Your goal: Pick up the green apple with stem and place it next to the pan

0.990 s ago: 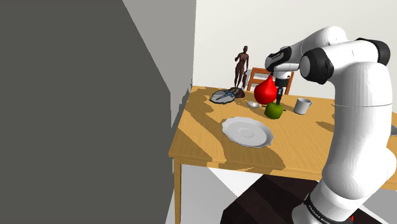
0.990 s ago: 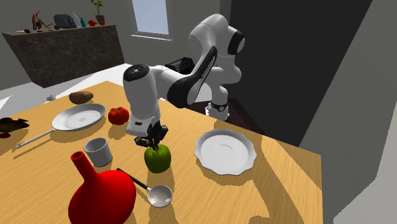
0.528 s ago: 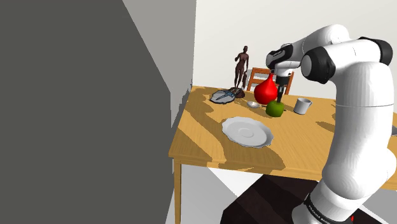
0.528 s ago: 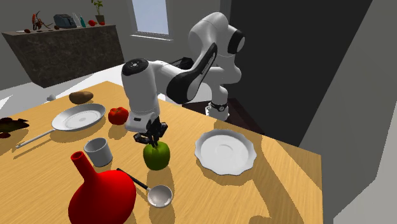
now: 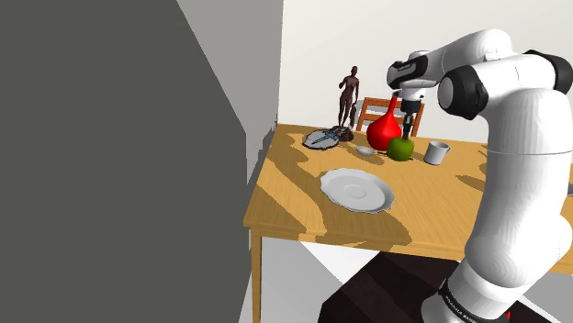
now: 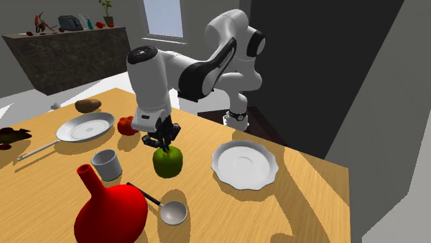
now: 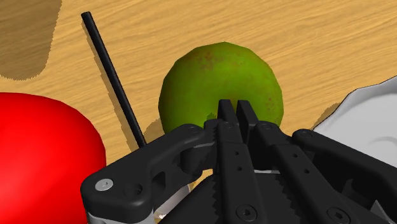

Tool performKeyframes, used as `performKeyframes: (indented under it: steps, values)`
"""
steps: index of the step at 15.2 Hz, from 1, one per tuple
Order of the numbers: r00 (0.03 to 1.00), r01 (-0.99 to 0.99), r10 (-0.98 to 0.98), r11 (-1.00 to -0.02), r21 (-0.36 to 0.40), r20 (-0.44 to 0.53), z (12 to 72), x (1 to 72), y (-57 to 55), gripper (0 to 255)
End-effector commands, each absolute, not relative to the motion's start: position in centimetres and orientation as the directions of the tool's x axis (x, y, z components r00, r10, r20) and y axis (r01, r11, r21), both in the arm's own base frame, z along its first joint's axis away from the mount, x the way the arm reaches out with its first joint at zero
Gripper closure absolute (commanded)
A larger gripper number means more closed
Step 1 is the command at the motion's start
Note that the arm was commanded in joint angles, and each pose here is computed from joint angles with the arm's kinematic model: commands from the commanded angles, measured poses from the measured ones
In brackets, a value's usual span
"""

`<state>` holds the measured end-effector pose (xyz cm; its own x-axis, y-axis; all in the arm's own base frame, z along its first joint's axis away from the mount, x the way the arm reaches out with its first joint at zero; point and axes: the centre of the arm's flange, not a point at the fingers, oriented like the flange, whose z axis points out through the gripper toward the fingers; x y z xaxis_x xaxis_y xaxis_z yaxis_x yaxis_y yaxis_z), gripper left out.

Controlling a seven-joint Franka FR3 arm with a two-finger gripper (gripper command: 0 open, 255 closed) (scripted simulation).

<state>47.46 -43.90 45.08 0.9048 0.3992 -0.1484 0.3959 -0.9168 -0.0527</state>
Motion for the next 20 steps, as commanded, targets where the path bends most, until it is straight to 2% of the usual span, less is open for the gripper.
performKeyframes:
  steps: [1, 20]
  values:
    - [0.905, 0.396, 0.399, -0.917, -0.053, -0.148, 46.2, 47.5, -43.9, 255]
    - [0.905, 0.396, 0.399, -0.917, -0.053, -0.148, 56.3, 47.5, -43.9, 255]
